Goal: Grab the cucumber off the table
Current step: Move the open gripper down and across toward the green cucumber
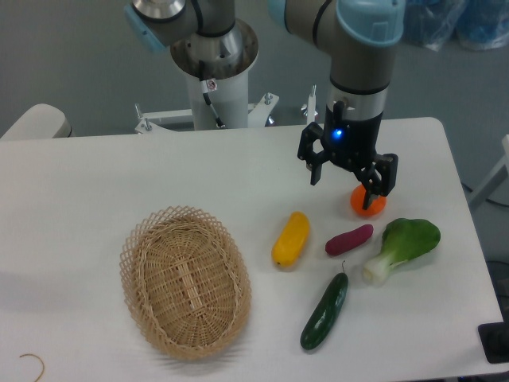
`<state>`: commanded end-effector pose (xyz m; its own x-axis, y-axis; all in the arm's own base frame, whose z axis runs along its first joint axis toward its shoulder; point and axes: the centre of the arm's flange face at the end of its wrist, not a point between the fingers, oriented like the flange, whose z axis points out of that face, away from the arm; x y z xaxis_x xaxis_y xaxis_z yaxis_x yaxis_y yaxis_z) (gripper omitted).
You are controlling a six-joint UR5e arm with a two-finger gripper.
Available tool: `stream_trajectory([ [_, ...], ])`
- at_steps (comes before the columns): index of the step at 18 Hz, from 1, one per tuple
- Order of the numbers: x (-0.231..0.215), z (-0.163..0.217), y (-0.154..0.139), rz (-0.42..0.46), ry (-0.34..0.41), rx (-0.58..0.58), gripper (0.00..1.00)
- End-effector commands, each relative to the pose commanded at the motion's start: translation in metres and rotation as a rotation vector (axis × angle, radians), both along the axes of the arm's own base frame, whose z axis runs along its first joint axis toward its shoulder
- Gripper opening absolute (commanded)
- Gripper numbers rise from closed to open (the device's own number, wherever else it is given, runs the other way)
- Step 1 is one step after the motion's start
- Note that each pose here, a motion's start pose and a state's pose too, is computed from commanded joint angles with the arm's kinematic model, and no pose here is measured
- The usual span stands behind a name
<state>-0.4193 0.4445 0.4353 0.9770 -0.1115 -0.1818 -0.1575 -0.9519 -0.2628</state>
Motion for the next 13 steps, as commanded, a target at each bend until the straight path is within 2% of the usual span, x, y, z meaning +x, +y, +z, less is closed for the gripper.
stream_trajectory([
  [4,0.020,-0.032,0.015,0.055,0.040,0.070,1.00],
  [8,0.036,-0.064,0.043,0.045,-0.007,0.049,1.00],
  [13,0.025,-0.089,0.064,0.044,0.002,0.043,1.00],
])
